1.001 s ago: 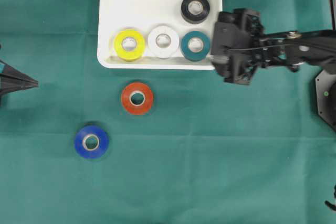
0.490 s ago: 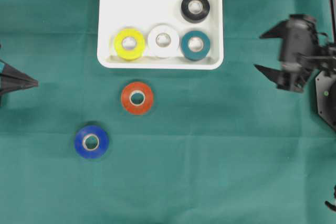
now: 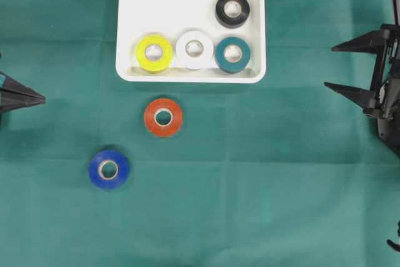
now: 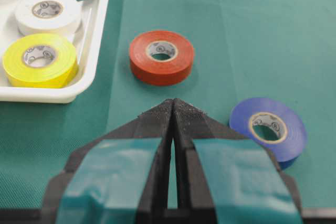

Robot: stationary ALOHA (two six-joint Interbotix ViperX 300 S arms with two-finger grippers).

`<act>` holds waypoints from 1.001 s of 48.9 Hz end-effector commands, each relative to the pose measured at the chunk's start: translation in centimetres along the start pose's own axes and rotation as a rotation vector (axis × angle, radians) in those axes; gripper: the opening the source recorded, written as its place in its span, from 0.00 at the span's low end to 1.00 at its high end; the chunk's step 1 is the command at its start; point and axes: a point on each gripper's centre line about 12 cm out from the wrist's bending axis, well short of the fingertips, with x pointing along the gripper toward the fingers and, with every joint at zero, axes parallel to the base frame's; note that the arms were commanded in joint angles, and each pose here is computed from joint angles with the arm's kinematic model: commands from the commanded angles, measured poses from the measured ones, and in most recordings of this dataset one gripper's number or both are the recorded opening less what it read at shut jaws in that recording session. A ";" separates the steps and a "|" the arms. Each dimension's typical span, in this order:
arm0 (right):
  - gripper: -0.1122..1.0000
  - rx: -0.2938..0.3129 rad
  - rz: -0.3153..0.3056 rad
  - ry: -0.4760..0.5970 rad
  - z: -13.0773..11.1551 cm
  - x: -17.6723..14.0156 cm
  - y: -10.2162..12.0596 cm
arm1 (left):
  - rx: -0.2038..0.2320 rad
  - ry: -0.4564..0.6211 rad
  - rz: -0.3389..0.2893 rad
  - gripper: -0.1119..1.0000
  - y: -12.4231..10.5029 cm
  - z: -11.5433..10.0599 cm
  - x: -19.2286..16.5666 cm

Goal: Put the tape into the white case with the right arm.
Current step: 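Open the right gripper and withdraw it to the right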

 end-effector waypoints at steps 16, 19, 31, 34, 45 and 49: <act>0.67 -0.015 0.155 0.020 -0.3 1.2 2.4 | -0.001 -0.013 0.004 0.10 0.0 0.6 0.0; 0.67 -0.030 0.192 0.019 -0.4 1.2 3.0 | -0.001 -0.011 0.002 0.10 0.0 0.5 0.0; 0.67 -0.060 0.227 0.036 -0.8 1.0 3.7 | -0.001 -0.009 0.002 0.10 0.0 0.5 0.0; 0.67 -0.063 0.225 0.040 -0.8 1.1 3.7 | -0.001 -0.011 0.004 0.10 0.0 0.5 0.0; 0.67 -0.065 0.226 0.059 -0.7 1.4 3.8 | -0.001 -0.011 0.004 0.10 0.0 0.5 0.0; 0.67 -0.069 0.228 0.072 -0.3 1.9 4.0 | -0.001 -0.011 0.004 0.10 0.0 0.5 0.0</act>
